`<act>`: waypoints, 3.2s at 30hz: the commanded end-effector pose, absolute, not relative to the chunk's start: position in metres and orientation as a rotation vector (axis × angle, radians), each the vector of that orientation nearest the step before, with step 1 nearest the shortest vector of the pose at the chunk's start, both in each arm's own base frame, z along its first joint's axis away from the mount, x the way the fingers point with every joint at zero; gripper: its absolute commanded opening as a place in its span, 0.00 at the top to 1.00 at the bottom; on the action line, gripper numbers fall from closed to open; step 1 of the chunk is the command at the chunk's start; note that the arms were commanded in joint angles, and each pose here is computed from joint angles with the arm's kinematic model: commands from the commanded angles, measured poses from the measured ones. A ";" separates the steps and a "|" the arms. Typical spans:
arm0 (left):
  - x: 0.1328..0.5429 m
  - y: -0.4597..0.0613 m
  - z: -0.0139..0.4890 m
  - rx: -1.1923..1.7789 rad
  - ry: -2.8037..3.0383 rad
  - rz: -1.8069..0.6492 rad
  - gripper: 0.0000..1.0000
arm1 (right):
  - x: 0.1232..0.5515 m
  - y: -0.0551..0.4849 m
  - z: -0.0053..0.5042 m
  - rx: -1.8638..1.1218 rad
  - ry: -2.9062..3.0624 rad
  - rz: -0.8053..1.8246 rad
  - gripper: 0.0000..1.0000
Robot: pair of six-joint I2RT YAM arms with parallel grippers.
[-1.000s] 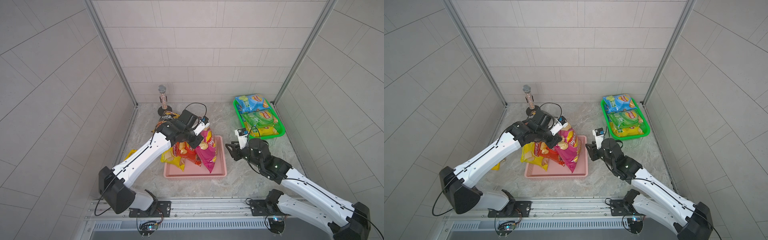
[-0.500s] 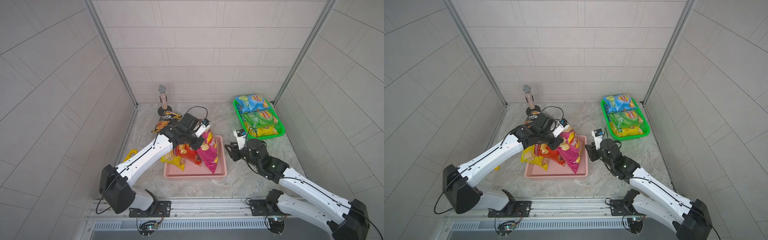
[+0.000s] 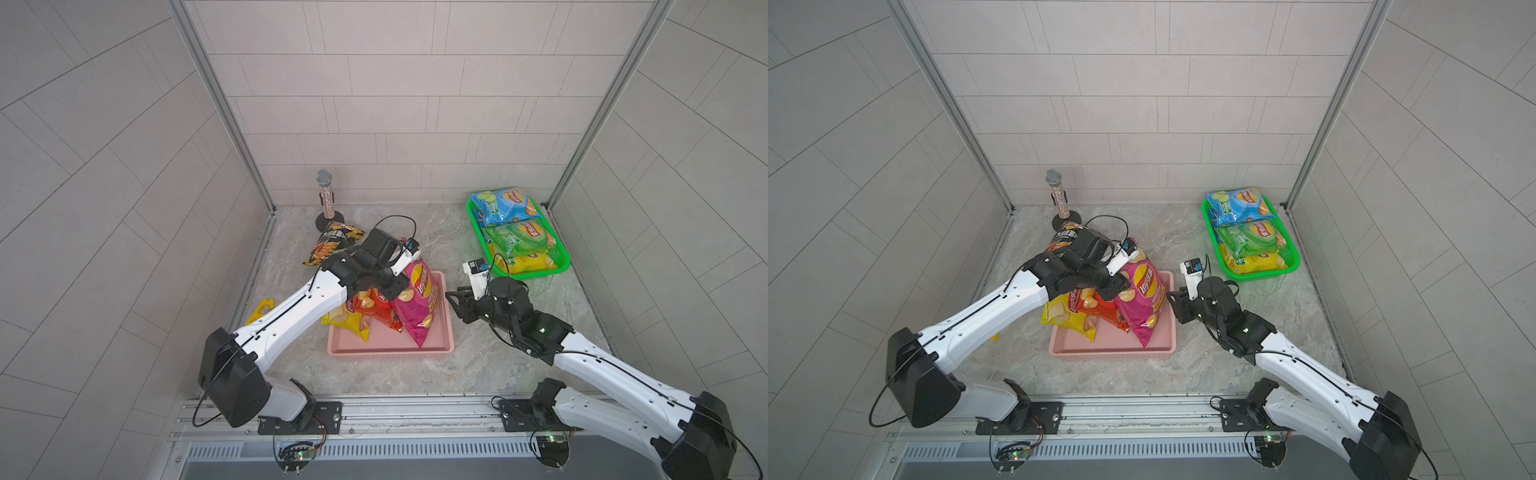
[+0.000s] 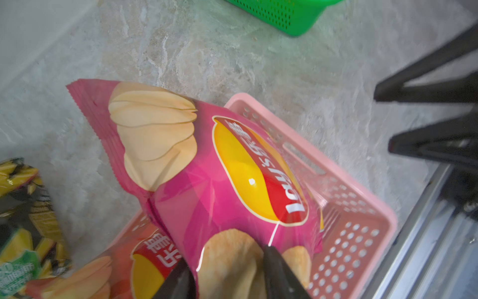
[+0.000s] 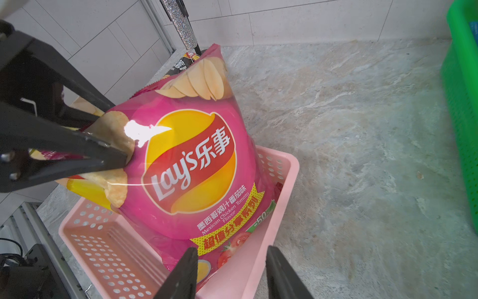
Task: Put the potato chips into the basket
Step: Place the potato chip in the basket, then pick up the potato chip from the center of the board.
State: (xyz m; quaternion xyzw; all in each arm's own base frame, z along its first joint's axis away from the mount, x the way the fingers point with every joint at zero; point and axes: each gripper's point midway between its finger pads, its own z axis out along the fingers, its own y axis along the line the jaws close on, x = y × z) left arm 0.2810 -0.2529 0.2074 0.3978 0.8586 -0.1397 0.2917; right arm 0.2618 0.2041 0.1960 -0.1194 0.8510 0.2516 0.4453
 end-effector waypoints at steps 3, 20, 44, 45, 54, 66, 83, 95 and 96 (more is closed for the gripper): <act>0.265 -0.227 0.259 1.040 2.217 -0.300 0.22 | 0.263 0.212 0.187 -0.286 2.134 0.663 0.52; 0.332 -0.067 0.294 0.324 2.427 -0.292 0.03 | 0.285 0.218 0.225 -0.206 2.126 0.692 0.50; 0.453 0.054 0.132 -0.020 2.679 -0.532 0.19 | 0.275 0.216 0.214 -0.230 2.103 0.727 0.48; 0.458 0.055 0.128 -0.016 2.680 -0.530 0.21 | 0.274 0.216 0.212 -0.232 2.107 0.725 0.48; 0.489 0.062 0.093 0.038 2.710 -0.564 0.27 | 0.277 0.217 0.209 -0.232 2.121 0.721 0.49; 0.490 0.050 0.082 0.066 2.713 -0.706 0.34 | 0.277 0.218 0.208 -0.234 2.127 0.718 0.49; 0.488 0.046 0.069 0.073 2.736 -0.761 0.50 | 0.276 0.217 0.211 -0.238 2.130 0.712 0.50; 0.482 0.042 0.061 0.100 2.752 -0.788 0.75 | 0.275 0.216 0.210 -0.237 2.133 0.708 0.50; 0.481 0.042 0.060 0.101 2.754 -0.789 0.80 | 0.275 0.215 0.210 -0.236 2.132 0.707 0.50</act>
